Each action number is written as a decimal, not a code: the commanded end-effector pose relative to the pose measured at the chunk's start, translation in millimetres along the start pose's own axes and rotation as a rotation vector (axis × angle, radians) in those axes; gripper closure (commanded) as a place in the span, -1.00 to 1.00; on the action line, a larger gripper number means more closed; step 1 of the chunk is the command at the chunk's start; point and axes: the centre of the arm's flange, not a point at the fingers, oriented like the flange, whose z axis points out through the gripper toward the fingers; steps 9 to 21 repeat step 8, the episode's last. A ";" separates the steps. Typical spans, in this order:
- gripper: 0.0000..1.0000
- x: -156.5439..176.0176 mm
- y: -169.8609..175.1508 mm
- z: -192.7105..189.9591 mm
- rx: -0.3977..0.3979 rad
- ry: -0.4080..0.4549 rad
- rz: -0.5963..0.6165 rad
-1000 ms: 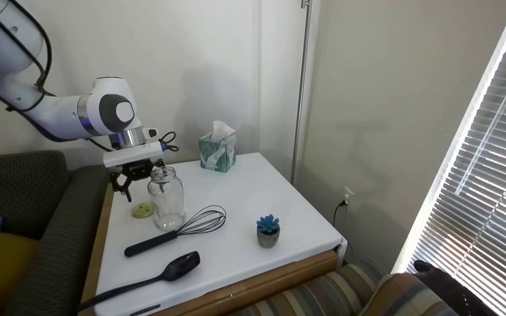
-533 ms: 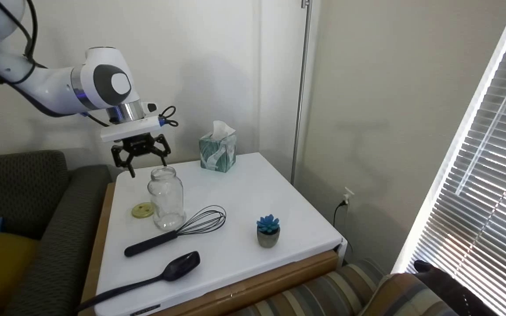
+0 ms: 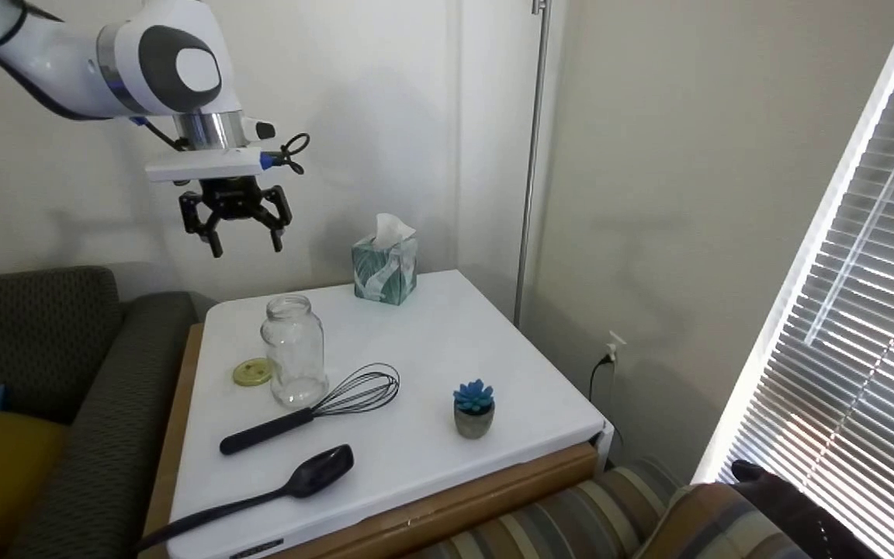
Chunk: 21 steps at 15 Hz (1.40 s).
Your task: Move the lid forward.
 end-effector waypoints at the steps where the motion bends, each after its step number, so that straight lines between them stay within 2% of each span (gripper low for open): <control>1: -1.00 -15.4 11.2 -41.9 0.064 0.003 0.136; 2: -1.00 -16.2 14.6 -51.7 0.089 0.001 0.190; 3: -1.00 -5.2 9.4 -34.0 0.046 0.010 0.114; 6: -1.00 -8.7 14.5 -50.5 0.063 0.012 0.169; 21: -1.00 -8.8 14.0 -48.9 0.065 0.009 0.172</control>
